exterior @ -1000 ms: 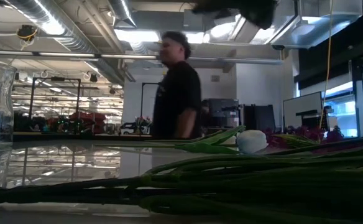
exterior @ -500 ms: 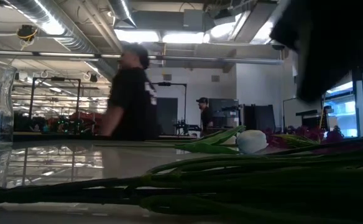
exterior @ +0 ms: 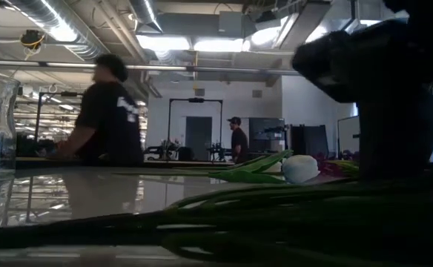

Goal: Sort flowers into vase by color
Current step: Put the bottom light purple flowers into the blue vase

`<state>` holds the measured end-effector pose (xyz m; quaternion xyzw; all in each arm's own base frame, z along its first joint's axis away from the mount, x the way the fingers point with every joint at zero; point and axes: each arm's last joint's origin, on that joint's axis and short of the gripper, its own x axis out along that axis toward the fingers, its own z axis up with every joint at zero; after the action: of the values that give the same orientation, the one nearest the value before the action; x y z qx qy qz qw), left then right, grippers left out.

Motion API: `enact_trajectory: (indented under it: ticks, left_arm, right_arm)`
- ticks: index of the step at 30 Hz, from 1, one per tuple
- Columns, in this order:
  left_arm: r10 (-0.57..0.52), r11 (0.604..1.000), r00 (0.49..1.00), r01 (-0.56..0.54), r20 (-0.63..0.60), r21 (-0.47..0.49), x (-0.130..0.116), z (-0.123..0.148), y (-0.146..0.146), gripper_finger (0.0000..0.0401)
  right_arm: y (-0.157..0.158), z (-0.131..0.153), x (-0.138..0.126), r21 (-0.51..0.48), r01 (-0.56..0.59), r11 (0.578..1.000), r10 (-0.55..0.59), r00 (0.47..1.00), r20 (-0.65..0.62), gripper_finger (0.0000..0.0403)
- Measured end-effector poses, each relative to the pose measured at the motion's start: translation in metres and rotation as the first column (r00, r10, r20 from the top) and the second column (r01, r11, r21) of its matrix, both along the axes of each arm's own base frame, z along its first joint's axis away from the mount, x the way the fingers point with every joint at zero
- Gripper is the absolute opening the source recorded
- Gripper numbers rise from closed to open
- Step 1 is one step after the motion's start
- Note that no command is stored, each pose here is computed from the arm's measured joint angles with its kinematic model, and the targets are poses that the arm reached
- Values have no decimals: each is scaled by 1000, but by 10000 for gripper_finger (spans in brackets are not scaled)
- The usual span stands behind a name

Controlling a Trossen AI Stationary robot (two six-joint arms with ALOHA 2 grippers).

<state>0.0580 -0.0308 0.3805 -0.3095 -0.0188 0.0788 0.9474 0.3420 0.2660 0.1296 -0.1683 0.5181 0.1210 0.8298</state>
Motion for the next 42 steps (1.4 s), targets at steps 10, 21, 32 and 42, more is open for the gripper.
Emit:
enact_trajectory:
  ticks: [10,21,32,42]
  left_arm:
    - [8,998,1000,-7,-20,67,0,-2,1,154]
    - [186,980,982,-185,-15,72,-2,-2,6,206]
    - [244,970,970,-244,-19,3,8,-3,8,212]
    - [68,996,992,-73,-106,-48,49,-12,0,212]
  right_arm:
    - [-57,20,26,-154,-159,975,139,981,-136,29]
    - [-179,147,56,-657,-401,638,140,900,-413,14]
    - [-258,248,76,-836,-320,445,140,947,-288,4]
    - [-249,283,108,-932,-259,254,476,872,-113,5]
